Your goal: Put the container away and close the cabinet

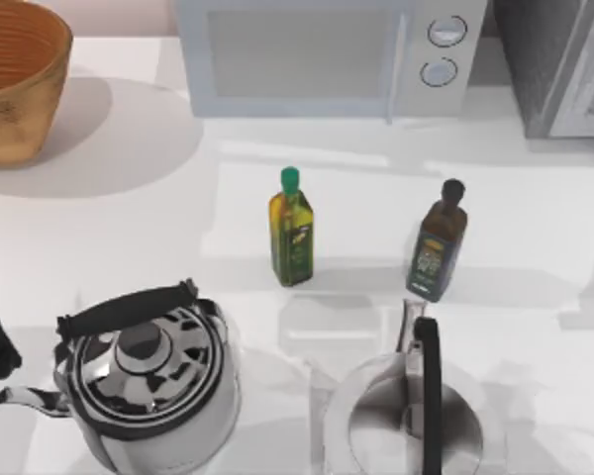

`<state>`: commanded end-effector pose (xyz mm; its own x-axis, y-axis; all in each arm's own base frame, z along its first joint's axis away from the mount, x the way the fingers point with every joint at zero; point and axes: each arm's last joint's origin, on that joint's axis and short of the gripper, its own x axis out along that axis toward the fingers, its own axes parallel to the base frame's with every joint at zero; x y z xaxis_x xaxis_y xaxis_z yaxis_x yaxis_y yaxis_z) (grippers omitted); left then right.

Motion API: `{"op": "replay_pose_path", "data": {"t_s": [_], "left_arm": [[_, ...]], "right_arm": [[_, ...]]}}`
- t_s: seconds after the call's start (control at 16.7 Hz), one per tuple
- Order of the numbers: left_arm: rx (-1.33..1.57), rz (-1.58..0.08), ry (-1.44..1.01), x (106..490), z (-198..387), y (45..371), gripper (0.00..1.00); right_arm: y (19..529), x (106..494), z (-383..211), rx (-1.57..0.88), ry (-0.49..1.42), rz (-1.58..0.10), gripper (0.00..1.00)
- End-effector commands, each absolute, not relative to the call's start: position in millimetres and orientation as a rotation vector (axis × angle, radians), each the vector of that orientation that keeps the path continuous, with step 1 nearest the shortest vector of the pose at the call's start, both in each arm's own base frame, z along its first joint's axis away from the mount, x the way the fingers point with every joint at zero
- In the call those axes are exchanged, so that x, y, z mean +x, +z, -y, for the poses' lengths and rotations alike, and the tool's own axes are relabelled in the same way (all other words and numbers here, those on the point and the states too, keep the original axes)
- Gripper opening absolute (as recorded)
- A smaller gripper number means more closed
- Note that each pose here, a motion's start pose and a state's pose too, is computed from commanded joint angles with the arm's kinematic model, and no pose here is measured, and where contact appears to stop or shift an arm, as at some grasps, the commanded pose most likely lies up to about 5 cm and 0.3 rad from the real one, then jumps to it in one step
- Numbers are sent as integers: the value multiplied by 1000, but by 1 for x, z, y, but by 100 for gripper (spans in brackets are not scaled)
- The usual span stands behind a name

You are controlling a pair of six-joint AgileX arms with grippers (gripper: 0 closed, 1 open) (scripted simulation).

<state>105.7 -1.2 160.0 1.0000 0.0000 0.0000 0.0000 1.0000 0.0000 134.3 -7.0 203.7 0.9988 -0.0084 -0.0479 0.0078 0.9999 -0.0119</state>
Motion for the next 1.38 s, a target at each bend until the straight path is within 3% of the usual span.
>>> {"op": "replay_pose_path", "data": {"t_s": [0.3, 0.84, 1.08, 1.38], "left_arm": [[0, 0, 0, 106, 1, 160, 100], [0, 0, 0, 106, 1, 160, 100], [0, 0, 0, 106, 1, 160, 100], [0, 0, 0, 106, 1, 160, 100]], "right_arm": [[173, 108, 2, -3, -1, 8, 0], [163, 106, 2, 1, -4, -2, 0], [200, 107, 1, 1, -16, -23, 0], [296, 124, -4, -2, -18, -36, 0]]}}
